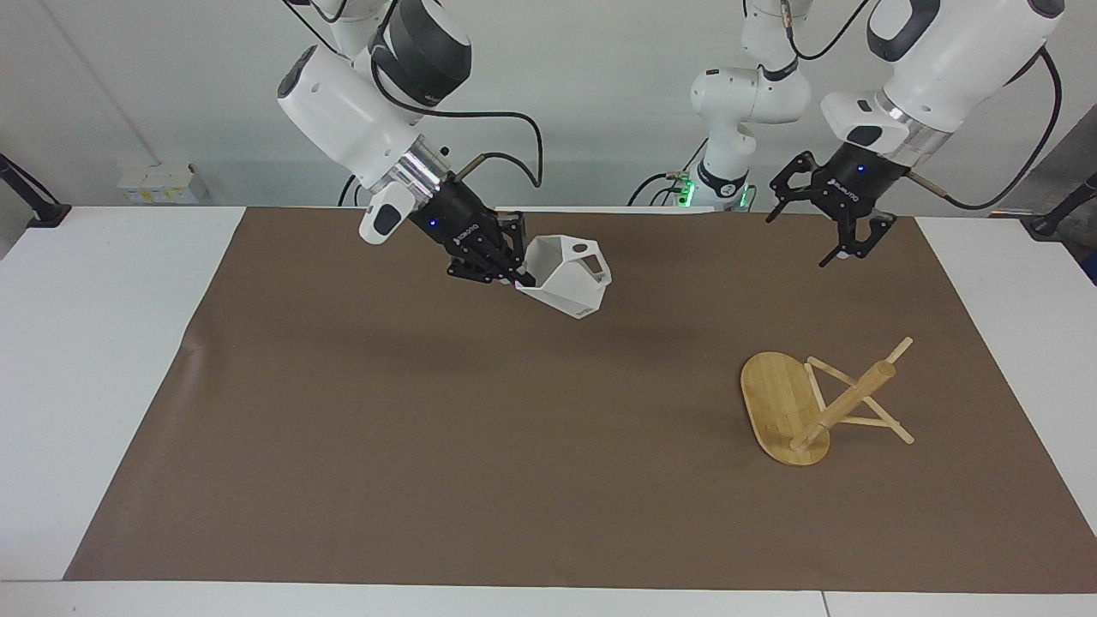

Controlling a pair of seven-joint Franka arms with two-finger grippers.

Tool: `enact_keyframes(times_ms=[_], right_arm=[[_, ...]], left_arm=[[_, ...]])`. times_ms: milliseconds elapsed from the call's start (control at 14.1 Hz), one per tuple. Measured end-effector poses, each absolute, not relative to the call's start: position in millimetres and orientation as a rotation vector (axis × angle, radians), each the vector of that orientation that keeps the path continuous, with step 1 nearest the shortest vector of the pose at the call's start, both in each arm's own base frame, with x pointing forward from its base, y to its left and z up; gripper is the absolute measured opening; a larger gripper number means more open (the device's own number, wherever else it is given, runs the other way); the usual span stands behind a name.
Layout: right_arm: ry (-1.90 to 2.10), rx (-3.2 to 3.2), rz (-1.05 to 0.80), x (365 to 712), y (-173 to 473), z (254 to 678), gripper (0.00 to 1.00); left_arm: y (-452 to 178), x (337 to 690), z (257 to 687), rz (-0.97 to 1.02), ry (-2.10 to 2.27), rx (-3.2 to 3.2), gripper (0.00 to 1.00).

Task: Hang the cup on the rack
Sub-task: 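Hold the cup with the right gripper while the left gripper approaches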

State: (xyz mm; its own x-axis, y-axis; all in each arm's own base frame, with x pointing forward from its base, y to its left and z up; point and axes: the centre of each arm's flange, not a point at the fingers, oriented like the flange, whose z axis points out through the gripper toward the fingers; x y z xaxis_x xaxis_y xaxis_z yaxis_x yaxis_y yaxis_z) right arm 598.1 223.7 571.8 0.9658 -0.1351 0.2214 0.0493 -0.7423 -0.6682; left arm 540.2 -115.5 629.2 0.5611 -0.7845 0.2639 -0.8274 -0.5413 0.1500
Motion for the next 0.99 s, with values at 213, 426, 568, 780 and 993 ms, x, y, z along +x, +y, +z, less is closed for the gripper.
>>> enact_keyframes(times_ms=[213,426,568,780,993], right_arm=[[0.059,-2.363,-0.349,602,244,557,0.04],[0.065,-2.361,-0.341,605,246,550,0.04],[0.064,-2.36,-0.343,605,246,551,0.04],[0.066,-2.359,-0.348,606,245,552,0.04],[0.08,-2.343,-0.379,606,252,553,0.04]], left_arm=[[-142,534,627,0.279,-1.47,2.391,1.0],[-168,526,626,0.316,-1.571,2.266,1.0],[-181,519,625,0.333,-1.649,2.183,1.0],[-185,513,618,0.361,-1.715,2.101,1.0],[-194,506,613,0.407,-1.749,2.03,1.0]])
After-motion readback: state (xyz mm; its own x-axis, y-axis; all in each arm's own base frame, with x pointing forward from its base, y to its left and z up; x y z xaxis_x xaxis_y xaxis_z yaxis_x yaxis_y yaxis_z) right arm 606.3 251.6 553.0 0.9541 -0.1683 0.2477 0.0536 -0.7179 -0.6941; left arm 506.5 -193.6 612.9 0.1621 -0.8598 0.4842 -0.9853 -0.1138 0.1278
